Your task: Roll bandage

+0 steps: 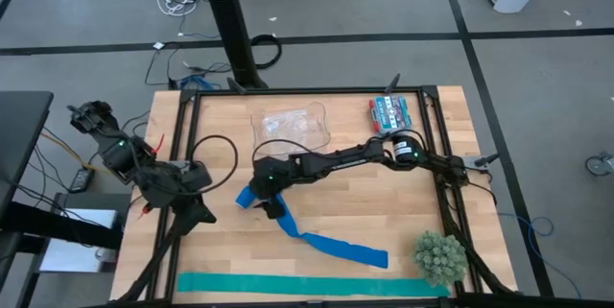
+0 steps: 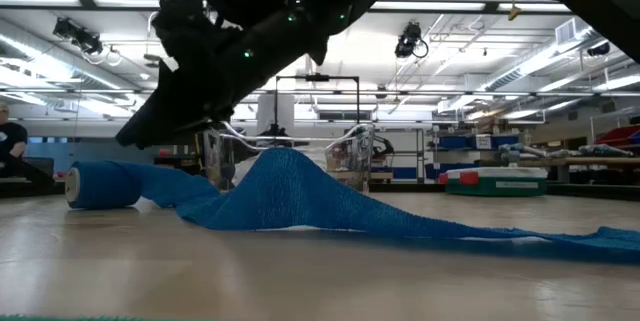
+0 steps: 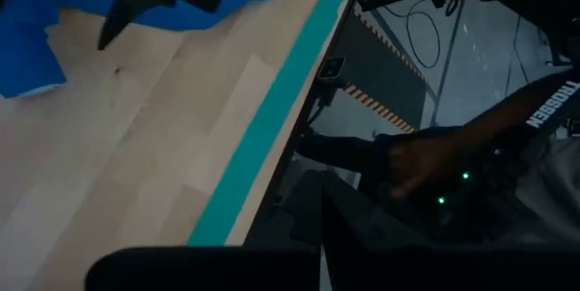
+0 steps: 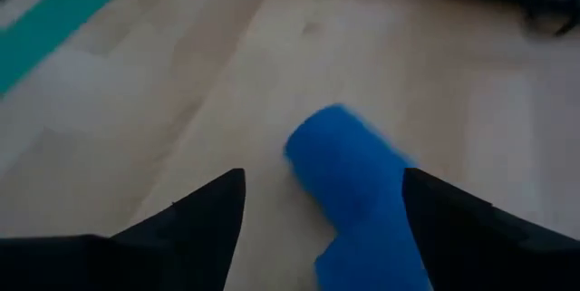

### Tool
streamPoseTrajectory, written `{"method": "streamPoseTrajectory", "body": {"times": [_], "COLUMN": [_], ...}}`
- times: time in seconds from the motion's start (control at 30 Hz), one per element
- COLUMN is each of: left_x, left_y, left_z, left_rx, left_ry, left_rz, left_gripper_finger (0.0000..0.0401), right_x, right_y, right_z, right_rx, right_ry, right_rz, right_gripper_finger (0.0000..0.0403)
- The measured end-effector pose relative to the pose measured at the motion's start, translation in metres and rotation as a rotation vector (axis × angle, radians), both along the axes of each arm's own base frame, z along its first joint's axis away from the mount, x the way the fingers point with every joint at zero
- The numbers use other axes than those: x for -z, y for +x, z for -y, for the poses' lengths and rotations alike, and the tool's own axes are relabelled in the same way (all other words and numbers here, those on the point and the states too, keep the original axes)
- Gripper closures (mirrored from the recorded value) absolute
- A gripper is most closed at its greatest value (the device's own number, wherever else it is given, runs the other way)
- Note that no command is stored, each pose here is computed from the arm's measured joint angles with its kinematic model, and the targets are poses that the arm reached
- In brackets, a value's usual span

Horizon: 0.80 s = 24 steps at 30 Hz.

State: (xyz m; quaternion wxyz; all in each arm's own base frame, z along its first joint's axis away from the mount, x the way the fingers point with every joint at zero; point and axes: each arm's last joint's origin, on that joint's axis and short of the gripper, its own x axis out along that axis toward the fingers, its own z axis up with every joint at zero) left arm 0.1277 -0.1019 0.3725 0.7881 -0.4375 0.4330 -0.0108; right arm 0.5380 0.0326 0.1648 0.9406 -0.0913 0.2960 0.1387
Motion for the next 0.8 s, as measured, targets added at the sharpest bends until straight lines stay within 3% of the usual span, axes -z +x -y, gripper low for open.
{"method": "streamPoseTrajectory", "body": {"times": [0.2, 0.43, 0.8], "left_x": [0.0, 0.0, 0.0], "left_y": [0.0, 0.0, 0.0], "left_z": [0.0, 0.0, 0.0], "left_rx": [-0.024, -0.027, -0.012], "left_ry": [-0.022, -0.032, -0.02], "left_rz": [-0.014, -0.018, -0.019], "left_gripper_finger": [0.0395, 0.0395, 0.0395], "right_x": [-0.001, 0.036, 0.037], "right_y": [0.006, 0.001, -0.01], "right_z": [0.002, 0.009, 0.009], "right_rx": [-0.002, 0.09, 0.119], "right_ry": [0.011, -0.006, -0.016], "right_rz": [0.074, -0.115, -0.244], "right_gripper_finger": [0.0117, 0.0131, 0.0223]}}
